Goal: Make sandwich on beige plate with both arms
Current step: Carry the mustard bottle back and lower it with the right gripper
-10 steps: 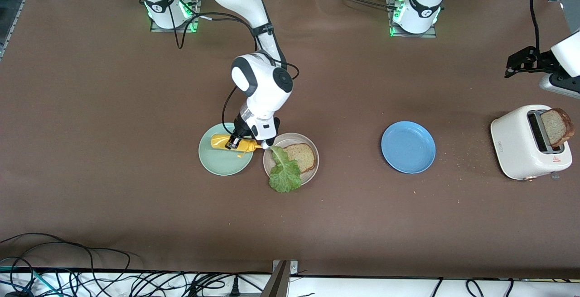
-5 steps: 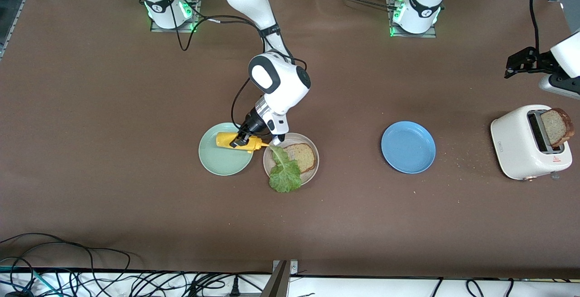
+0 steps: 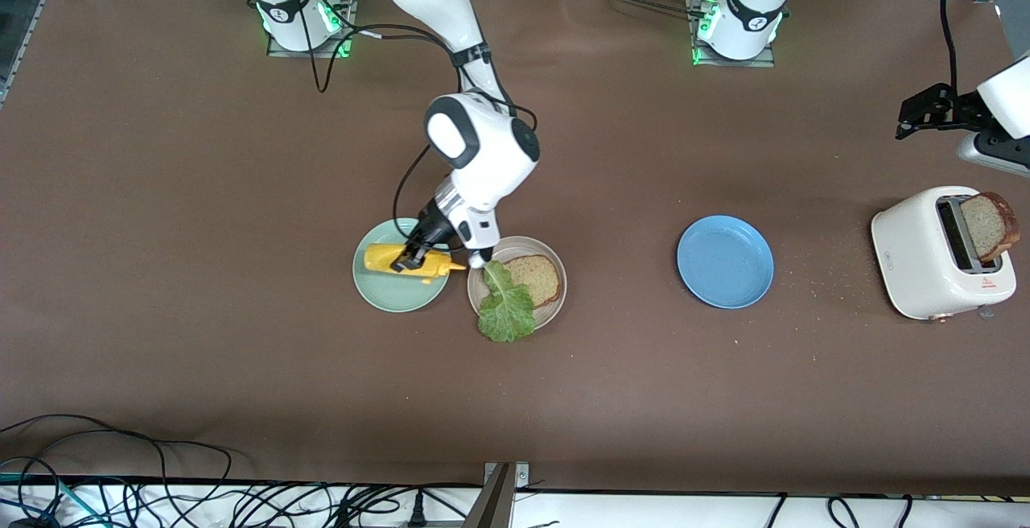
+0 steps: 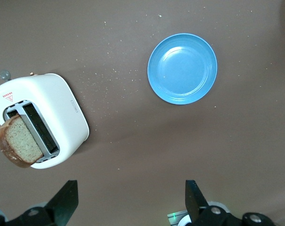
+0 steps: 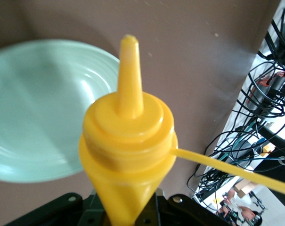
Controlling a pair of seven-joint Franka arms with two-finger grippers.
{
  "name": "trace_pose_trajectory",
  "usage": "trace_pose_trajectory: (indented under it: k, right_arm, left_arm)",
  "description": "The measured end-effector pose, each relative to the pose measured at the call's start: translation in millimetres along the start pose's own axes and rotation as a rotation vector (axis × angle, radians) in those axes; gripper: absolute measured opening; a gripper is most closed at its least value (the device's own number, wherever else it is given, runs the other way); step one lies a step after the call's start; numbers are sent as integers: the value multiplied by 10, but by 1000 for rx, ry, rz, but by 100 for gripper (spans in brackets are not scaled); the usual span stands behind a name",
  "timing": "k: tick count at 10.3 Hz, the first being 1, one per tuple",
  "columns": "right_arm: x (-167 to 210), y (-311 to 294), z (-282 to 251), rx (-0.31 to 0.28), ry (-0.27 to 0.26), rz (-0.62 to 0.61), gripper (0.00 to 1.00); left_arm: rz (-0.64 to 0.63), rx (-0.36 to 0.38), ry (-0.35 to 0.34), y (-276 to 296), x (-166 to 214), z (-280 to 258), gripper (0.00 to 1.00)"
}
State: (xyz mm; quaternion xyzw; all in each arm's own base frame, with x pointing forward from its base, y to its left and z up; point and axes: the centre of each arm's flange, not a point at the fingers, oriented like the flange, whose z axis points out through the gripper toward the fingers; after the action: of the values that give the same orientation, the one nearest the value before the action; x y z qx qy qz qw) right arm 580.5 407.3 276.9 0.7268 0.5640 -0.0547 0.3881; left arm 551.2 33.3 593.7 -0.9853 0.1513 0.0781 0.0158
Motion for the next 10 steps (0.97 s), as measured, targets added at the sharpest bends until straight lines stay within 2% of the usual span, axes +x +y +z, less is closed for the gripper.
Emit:
trace_pose_trajectory:
  k: [3, 6, 8, 10]
  right_arm:
    - [-1145, 1036, 161, 193, 138, -48, 16]
    - [-2184, 1537, 809, 439, 354, 5, 16]
    - [-2806, 1594, 1491, 622, 538, 30, 16]
    - [-3407, 1456, 2256, 720, 753, 35, 16]
  left_arm:
    - [0, 0, -2, 1, 8, 11, 100]
    - [0, -2, -13, -5, 42, 62, 100]
    - [0, -2, -14, -7, 46, 68, 100]
    - [-3, 9, 16, -19, 40, -71, 100]
